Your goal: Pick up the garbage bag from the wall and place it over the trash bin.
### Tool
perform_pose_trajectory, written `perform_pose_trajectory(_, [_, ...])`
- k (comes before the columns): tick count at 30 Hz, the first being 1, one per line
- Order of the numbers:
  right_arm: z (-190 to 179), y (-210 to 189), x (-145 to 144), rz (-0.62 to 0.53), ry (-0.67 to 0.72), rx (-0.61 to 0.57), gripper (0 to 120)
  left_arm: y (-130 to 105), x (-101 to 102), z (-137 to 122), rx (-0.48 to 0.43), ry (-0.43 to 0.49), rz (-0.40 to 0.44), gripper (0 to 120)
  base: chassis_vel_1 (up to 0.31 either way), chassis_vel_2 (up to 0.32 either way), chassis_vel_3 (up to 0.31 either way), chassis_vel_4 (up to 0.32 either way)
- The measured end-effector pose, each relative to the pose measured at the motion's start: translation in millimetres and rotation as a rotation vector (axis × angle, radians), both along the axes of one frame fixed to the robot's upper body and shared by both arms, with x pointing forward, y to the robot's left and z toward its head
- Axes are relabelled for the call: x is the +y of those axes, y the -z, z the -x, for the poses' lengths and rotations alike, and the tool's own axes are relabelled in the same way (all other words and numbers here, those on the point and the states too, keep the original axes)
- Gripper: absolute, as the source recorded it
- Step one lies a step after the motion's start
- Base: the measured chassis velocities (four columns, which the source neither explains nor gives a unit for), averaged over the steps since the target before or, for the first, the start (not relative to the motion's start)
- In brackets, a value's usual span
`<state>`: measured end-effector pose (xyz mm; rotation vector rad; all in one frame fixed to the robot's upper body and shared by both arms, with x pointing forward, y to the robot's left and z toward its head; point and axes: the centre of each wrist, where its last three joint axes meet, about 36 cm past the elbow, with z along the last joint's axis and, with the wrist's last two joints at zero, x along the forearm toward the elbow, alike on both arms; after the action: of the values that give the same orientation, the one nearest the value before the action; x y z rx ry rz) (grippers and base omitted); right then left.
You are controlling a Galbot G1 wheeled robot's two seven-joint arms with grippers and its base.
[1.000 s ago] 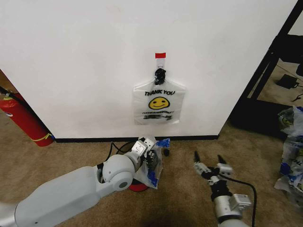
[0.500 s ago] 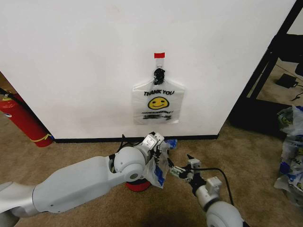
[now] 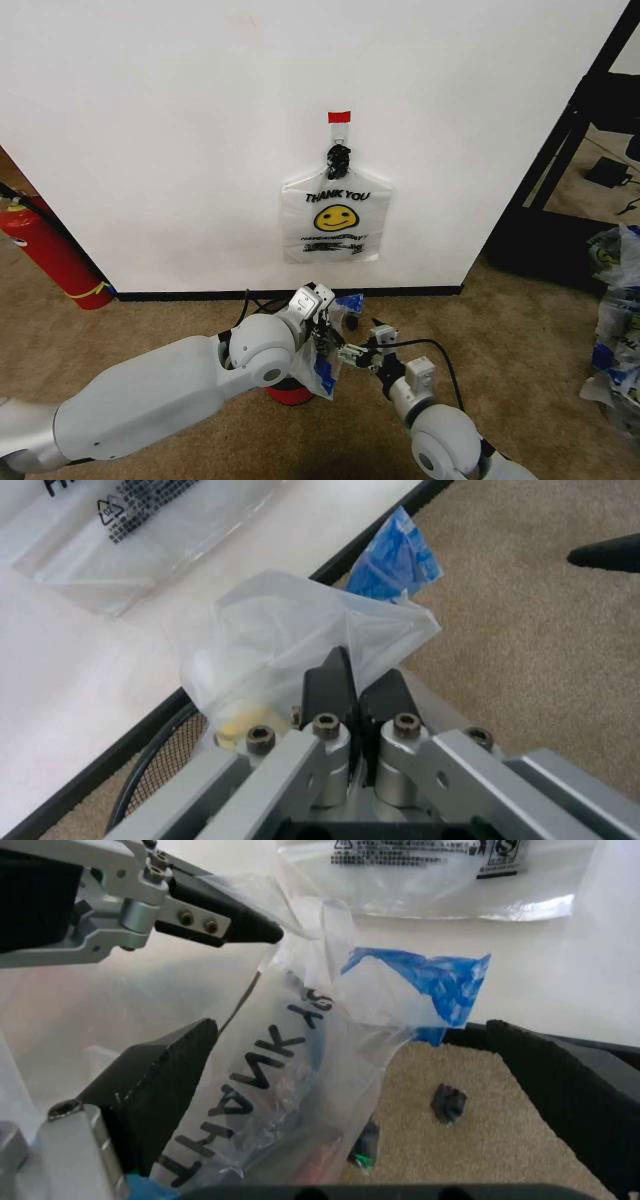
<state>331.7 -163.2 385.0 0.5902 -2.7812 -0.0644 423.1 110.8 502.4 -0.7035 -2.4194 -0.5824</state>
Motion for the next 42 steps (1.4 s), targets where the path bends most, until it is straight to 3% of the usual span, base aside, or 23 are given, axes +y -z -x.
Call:
perform_pose_trajectory(16, [0.5, 0.4, -0.5, 0.002, 0.003, 0.001, 100, 0.0, -0.1, 0.0, -0.001, -0.001, 0.000, 0, 0.000, 0.000, 0.000, 0.000])
perform_pose_trajectory(19, [-6.9, 17.2, 18.2, -0.003, 0.073, 0.195, 100, 2.5, 3.6, 6.0, -0.002, -0.002, 0.004, 0, 0.000, 0.000, 0.000, 0.000])
perform_pose_trajectory(25, [-29.9, 8.8, 23.8, -0.004, 0.091, 0.179, 100, 7.2, 6.1, 9.0, 0.005, -0.003, 0.000, 0, 0.000, 0.000, 0.000, 0.000])
perform_pose_trajectory(36, [-39.5, -3.8, 29.8, -0.036, 0.056, 0.130, 100, 3.9, 7.2, 9.5, -0.002, 0.000, 0.002, 0, 0.000, 0.000, 0.000, 0.000])
perform_pose_trajectory(42, [-52.7, -2.7, 40.8, -0.043, 0.043, 0.188, 100, 1.1, 7.6, 9.7, -0.006, -0.001, 0.007, 0, 0.000, 0.000, 0.000, 0.000])
